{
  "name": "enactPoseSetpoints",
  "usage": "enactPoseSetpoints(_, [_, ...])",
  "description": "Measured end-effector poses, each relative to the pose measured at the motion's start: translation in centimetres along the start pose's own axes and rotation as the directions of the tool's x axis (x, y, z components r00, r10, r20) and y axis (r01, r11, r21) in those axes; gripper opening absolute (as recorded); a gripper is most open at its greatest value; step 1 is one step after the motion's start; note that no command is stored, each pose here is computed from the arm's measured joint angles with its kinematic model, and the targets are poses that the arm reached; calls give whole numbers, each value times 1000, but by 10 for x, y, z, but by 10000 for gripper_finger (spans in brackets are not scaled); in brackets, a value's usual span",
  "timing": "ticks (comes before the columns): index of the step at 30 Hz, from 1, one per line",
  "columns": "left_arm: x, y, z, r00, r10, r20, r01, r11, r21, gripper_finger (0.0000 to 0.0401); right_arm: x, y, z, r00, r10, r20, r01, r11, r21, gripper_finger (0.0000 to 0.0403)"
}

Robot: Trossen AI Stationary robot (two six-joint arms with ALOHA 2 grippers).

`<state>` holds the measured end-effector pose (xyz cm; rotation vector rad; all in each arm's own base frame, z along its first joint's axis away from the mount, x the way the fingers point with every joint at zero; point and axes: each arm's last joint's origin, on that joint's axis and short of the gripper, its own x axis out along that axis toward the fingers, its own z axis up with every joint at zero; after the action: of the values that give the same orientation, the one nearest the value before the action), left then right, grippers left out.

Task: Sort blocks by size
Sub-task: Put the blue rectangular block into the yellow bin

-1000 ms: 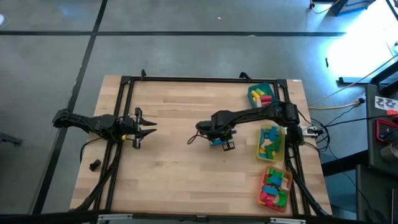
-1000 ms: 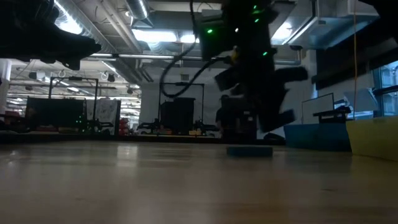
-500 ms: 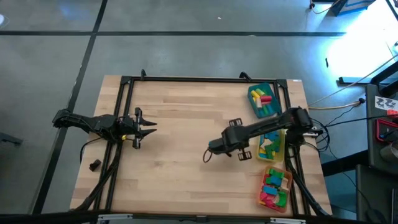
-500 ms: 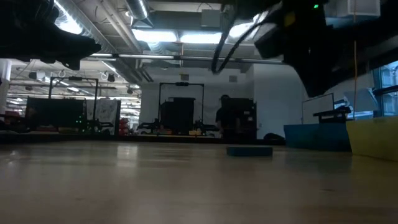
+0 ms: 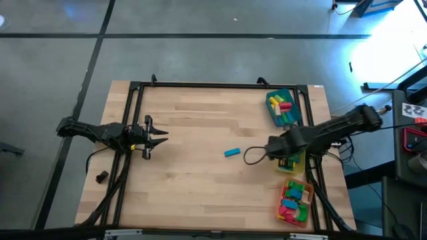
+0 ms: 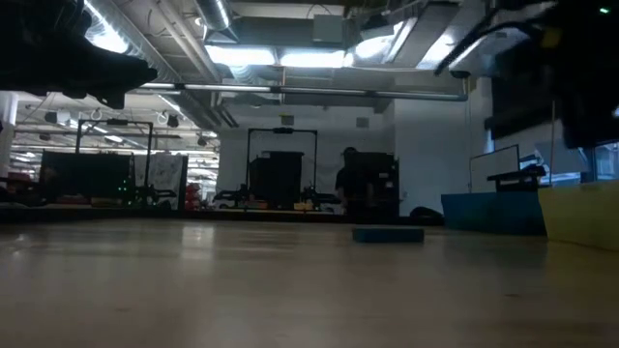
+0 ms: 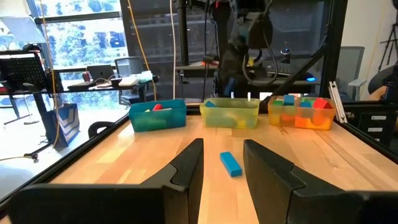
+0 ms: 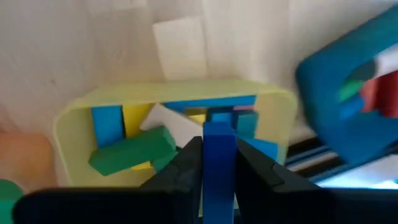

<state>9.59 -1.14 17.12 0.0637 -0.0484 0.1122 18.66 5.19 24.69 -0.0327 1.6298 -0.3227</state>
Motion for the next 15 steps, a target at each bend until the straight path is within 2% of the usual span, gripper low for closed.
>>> enactPoseSetpoints(4, [0, 0, 0, 1000, 0, 0, 0, 1000, 0, 100, 11, -8, -20, 999, 53, 4, -53, 994, 93, 81])
enactPoseSetpoints(7, [0, 0, 0, 1000, 0, 0, 0, 1000, 0, 100, 18, -9, -26, 998, 66, -22, -63, 991, 119, 85])
enactPoseSetpoints(11, [0, 0, 0, 1000, 0, 0, 0, 1000, 0, 100, 21, -6, -25, 994, 99, -40, -94, 988, 121, 86])
enactPoseSetpoints(15, [0, 0, 0, 1000, 0, 0, 0, 1000, 0, 100, 21, -1, -15, 987, 152, 60, -158, 981, 112, 87])
